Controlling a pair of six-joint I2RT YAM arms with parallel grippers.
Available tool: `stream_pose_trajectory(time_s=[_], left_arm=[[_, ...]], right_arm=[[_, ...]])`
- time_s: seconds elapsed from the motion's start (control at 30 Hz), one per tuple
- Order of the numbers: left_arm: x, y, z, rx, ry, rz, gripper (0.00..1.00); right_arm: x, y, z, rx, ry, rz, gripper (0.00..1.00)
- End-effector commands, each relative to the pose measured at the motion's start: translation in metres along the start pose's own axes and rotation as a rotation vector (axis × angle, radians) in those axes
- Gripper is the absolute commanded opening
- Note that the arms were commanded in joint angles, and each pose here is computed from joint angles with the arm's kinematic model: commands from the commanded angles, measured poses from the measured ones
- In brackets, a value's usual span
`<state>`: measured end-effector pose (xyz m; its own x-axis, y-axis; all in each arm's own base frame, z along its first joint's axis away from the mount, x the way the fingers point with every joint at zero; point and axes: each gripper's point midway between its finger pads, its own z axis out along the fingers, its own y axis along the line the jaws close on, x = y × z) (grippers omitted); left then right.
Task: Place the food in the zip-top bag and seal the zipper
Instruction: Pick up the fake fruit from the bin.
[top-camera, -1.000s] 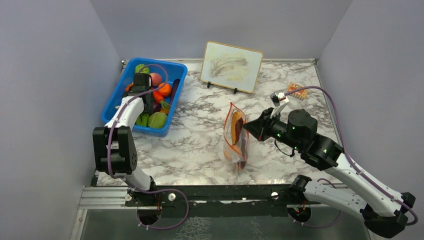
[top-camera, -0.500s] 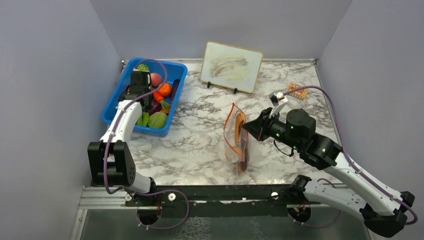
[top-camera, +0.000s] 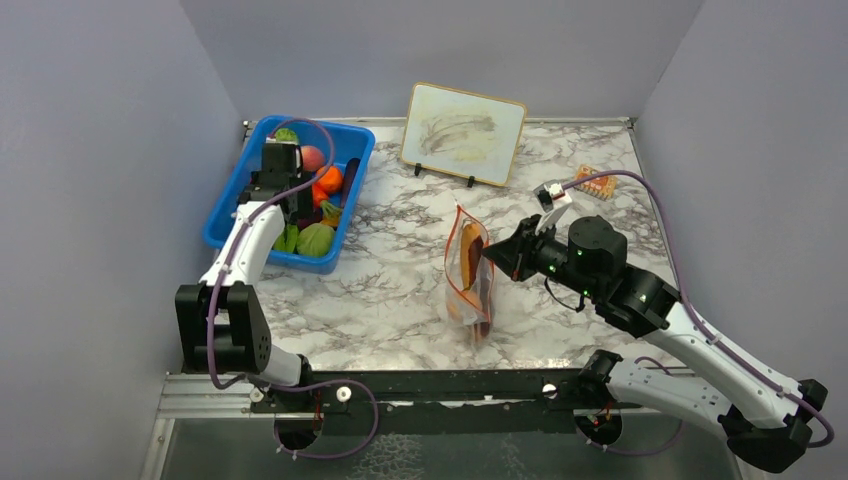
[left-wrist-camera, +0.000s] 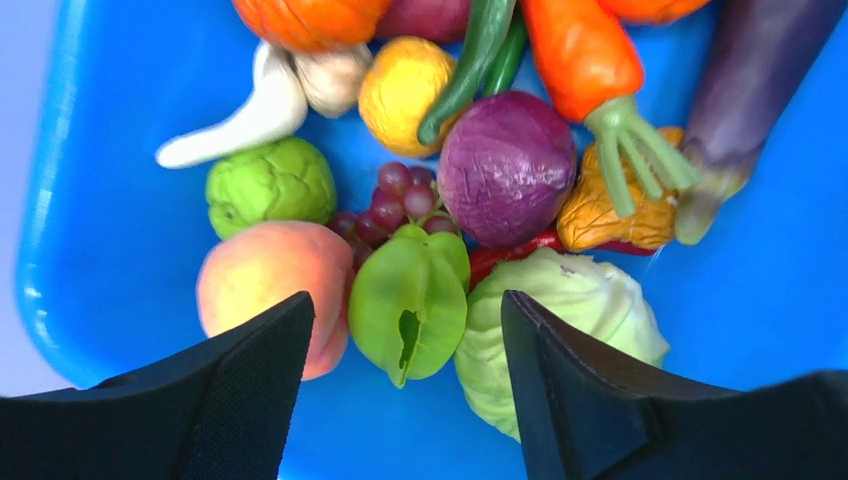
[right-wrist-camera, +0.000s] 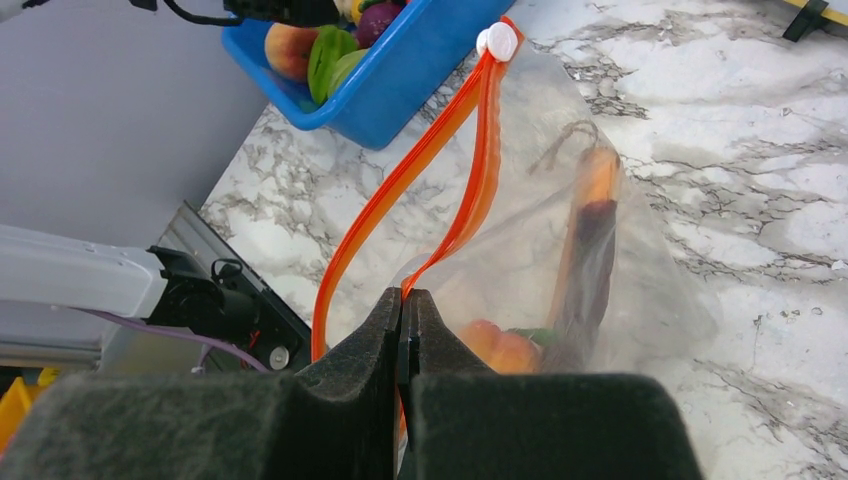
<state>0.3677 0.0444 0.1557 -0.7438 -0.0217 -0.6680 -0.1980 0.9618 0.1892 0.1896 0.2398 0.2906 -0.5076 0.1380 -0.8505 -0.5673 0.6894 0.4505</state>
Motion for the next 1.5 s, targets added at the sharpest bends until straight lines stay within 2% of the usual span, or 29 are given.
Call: stream_pose_trajectory(time_s=[0.0,0.1,0.23,0.5,0.63,0.8,1.47], left_arm=[[0.03,0.001,0.018,-0.036,0.093,0.041,0.76],[0.044,0.001,0.029,-0.049,0.149,0.072,0.8],[0.055,0.004,0.039,-0.072,0.2,0.086,0.8],[0.068,-0.005,0.051,-0.019,0.255,0.096,0.62],[0.063,-0.003,0.048,-0.026,0.24,0.093,0.54],[0.051,-0.009,0.038,0.009,0.198,0.07,0.36],[-0.011,0.009,-0.01,-0.052,-0.025,0.008,0.2]], right_arm=[[-0.023,0.017,-0.005,-0.06,-0.07,0.008,0.01],[-0.025,0.019,-0.005,-0.064,-0.068,0.001,0.01],[-0.032,0.021,-0.007,-0.066,-0.073,-0.019,0.01],[-0.036,0.022,-0.016,-0.072,-0.103,-0.018,0.01],[-0.036,0.021,-0.017,-0.072,-0.108,-0.013,0.01],[-0.037,0.022,-0.018,-0.072,-0.108,-0.013,0.01],[-0.033,0.021,-0.012,-0.069,-0.099,0.006,0.01]])
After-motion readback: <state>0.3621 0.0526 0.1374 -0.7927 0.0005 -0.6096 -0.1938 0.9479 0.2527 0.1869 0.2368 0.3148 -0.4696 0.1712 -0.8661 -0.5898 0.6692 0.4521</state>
